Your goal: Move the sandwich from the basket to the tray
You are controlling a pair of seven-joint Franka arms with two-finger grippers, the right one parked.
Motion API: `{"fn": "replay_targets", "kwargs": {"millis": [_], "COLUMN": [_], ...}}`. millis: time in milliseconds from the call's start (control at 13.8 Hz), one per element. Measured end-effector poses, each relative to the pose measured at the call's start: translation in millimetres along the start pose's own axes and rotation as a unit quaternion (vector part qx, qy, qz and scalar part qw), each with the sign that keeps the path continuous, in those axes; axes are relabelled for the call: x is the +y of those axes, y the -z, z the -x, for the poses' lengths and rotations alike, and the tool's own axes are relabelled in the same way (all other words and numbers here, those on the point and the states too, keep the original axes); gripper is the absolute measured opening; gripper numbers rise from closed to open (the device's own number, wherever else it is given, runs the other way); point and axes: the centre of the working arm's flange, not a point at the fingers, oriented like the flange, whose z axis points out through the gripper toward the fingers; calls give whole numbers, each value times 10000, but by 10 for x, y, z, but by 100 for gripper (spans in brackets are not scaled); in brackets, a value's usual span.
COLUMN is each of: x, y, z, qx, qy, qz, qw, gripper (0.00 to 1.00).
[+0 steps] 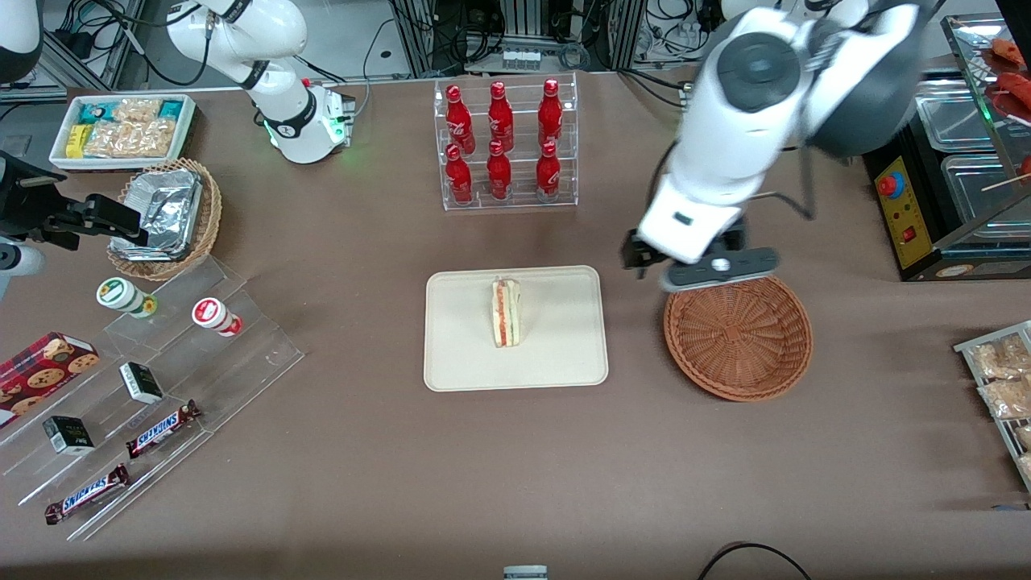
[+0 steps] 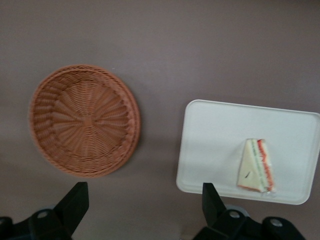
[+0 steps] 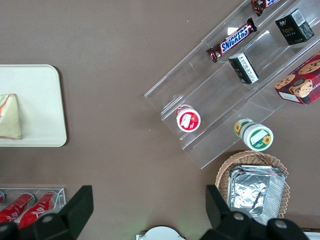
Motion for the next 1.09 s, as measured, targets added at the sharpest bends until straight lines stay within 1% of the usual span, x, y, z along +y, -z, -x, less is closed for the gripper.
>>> {"fn": "replay_targets", "kwargs": {"millis": [145,364,655,800,1091], "x": [-415,-1049,-1661,-1918,-2416], "y": [147,324,425,473,526], "z": [-74,-148,-107,-108,-165], "qx": [-108,-160,-229,-215,-247], "qy": [-71,-312,-540,-630,-651], "qz": [-77,-104,-49,-41,-34], "qw": [9999,9993,9983,9978,9976], "gripper": [100,100,100,100,100]}}
